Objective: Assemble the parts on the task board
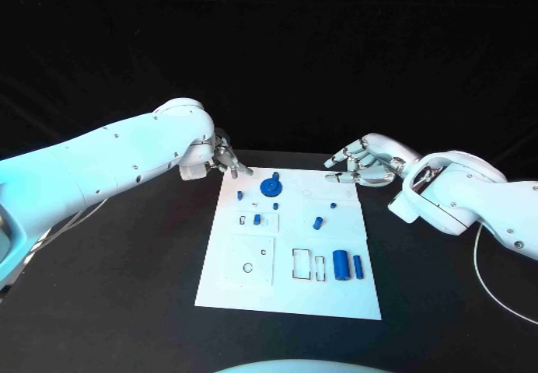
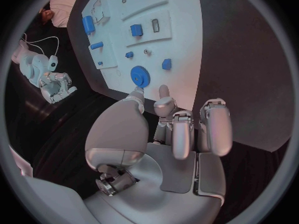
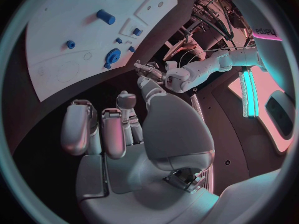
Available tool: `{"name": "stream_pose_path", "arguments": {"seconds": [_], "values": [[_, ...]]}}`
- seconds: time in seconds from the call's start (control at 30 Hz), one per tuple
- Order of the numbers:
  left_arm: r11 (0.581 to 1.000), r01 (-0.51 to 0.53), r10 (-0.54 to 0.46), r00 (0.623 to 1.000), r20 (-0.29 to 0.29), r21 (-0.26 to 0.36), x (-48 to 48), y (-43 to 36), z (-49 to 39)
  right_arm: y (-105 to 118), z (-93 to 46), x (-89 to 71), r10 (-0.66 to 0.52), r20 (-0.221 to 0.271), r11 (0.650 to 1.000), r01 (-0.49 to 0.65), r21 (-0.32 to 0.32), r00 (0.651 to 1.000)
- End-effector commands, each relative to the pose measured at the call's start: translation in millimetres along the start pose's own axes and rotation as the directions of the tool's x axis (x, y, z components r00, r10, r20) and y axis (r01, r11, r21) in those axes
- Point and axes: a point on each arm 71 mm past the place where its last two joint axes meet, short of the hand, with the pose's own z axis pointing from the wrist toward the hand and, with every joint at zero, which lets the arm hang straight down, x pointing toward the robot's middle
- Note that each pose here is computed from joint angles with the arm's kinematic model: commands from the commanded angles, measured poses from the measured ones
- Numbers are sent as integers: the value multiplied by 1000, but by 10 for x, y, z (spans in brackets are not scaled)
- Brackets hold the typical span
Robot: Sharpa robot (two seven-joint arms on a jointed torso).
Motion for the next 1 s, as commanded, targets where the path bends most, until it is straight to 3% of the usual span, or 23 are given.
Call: {"name": "stream_pose_path", "arguments": {"seconds": [0.03,0.47,1.0], "values": [[999,-53,53,998,-44,13,36,-10,52,12,4,11,2,-1,1000,-2,-13,1000],[997,-79,78,992,-100,-5,189,34,223,29,8,19,4,2,1000,-4,-21,1000],[996,-89,87,986,-142,-6,265,65,257,35,-5,20,1,0,1000,-1,-23,1000]]}}
